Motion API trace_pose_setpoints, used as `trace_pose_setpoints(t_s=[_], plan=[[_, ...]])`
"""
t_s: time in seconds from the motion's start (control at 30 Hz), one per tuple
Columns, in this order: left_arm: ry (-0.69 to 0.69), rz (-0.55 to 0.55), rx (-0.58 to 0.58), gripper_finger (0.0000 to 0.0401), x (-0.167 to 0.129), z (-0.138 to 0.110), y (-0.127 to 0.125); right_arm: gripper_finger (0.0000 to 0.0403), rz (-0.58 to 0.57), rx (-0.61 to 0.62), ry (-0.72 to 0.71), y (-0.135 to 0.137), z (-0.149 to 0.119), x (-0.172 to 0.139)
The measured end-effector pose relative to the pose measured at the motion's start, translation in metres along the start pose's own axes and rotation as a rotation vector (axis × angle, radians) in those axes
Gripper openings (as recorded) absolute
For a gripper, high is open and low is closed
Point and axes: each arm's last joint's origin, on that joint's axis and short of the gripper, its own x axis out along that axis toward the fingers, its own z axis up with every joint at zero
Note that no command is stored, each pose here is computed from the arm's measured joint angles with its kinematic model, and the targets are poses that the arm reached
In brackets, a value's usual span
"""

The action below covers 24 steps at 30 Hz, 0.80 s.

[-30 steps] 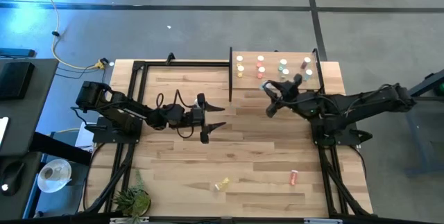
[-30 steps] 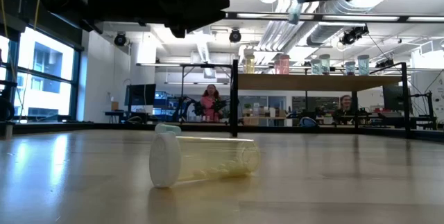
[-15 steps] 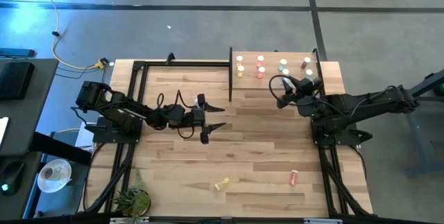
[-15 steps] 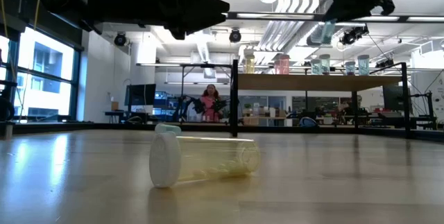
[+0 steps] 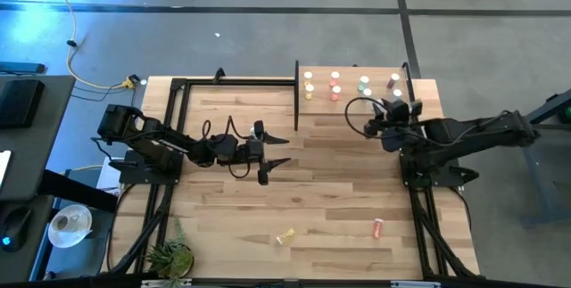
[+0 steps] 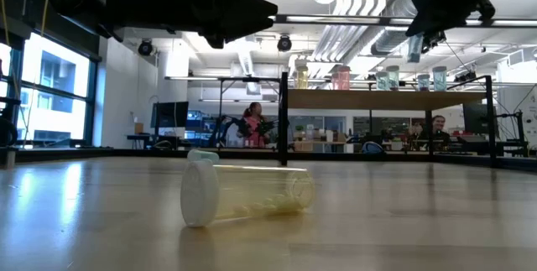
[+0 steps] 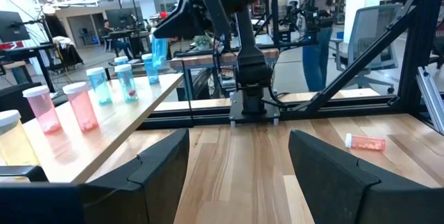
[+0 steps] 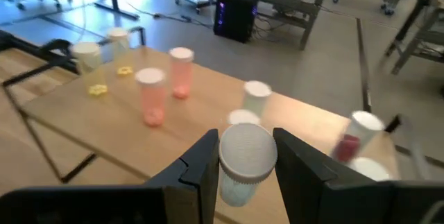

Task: Pick and place medicine bottles onto shelf by color
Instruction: Put the blue pill bottle on the shelf aligned with the other blue pill bottle

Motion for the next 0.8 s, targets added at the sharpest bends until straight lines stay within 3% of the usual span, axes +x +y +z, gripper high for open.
trace_pose_setpoints(t_s=[0.37,0.8], plan=[[0.000,0.000,0.000,0.0239,0.000,0.000,0.000,0.0108,-0.041,0.071,0.166,-0.039,0.003,-0.004],[0.000,0.000,0.000,0.0239,0.000,0.000,0.000,0.0108,-0.112,0.022,0.239,-0.054,-0.007,-0.009]])
